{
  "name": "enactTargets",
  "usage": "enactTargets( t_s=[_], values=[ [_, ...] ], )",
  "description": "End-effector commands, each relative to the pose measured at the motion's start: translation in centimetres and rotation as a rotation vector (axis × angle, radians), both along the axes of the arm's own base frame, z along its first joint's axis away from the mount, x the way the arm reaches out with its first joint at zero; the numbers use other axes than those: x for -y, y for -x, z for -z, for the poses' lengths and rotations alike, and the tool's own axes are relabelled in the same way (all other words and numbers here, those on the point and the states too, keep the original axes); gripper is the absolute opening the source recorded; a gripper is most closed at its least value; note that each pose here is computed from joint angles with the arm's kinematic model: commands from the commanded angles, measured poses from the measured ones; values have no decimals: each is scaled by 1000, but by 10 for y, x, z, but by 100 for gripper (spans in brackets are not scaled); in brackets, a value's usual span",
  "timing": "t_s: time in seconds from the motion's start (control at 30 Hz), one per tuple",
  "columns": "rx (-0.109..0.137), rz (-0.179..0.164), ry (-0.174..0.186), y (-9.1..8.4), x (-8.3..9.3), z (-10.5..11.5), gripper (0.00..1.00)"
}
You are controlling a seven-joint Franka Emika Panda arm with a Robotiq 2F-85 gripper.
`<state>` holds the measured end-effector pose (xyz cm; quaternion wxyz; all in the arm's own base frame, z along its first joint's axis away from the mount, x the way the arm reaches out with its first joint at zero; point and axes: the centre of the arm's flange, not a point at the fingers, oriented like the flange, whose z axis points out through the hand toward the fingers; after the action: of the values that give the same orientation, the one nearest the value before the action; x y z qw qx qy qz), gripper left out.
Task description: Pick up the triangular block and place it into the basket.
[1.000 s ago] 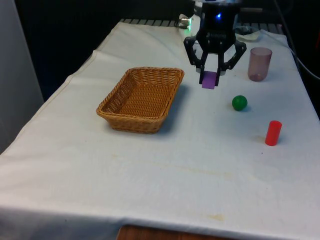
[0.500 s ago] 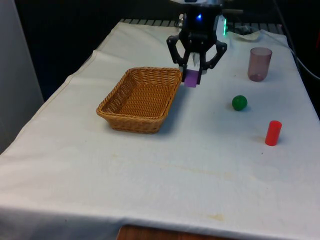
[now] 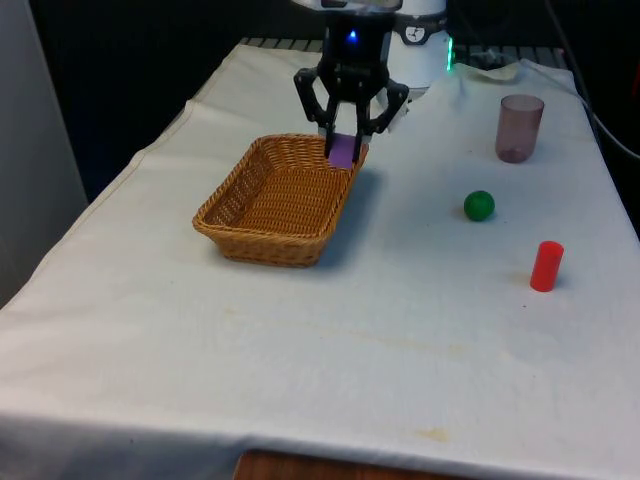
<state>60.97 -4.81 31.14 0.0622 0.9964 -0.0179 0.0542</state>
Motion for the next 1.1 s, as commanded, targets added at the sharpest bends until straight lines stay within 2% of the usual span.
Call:
enactTargets(
  t_s=[0.0, 0.03, 0.07, 0.3, 0.47, 0.97, 1.0, 1.03, 1.07],
  values=[
    [7, -4, -3, 8, 4, -2, 34],
    [-1, 0, -1, 3, 2, 0, 34],
    [5, -4, -4, 11, 6, -1, 34],
    [-7, -9, -10, 38, 21, 1, 34],
    [-11, -13, -13, 48, 30, 6, 34],
    [12, -16, 13, 57, 79, 55, 34],
    [1, -11, 20, 57, 78, 54, 34],
    [13, -18, 15, 57, 81, 59, 34],
    [13, -19, 17, 57, 84, 62, 34]
  ],
)
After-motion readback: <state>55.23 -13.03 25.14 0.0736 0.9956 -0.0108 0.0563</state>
